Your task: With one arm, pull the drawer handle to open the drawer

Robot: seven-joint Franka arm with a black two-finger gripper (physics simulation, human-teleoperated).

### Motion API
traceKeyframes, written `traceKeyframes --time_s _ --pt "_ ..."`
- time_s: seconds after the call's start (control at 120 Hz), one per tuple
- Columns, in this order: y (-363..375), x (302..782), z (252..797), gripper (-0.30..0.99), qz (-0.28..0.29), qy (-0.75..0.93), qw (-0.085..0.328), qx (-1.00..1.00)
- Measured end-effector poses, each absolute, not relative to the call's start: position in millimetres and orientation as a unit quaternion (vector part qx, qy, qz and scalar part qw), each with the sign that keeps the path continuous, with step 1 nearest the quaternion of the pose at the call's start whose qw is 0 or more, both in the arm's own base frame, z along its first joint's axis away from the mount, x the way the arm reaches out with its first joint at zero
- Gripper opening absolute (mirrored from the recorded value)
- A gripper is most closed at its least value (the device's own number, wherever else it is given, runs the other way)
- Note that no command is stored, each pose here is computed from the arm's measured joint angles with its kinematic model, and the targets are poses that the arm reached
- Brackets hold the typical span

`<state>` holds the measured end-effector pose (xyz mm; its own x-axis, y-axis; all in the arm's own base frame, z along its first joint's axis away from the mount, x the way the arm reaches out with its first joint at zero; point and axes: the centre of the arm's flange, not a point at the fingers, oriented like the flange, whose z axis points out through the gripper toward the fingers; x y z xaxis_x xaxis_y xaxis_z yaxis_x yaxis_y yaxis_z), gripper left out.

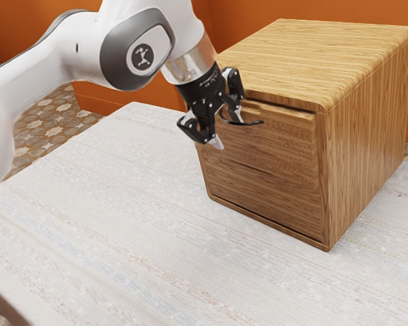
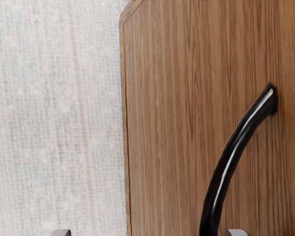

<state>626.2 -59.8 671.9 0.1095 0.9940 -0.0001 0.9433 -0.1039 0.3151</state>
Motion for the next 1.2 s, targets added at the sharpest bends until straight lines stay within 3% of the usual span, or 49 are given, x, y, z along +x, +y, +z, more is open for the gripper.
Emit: traceKeyframes --time_s 0.175,0.467,1.2 --pt "-59.8 624.1 674.5 0.18 0.106 0.660 0.119 0.734" --pt "-59.1 615.0 683.6 -0.03 0.104 0.661 0.117 0.734" --pt "-50.7 559.5 685.2 -0.09 0.099 0.663 0.110 0.734"
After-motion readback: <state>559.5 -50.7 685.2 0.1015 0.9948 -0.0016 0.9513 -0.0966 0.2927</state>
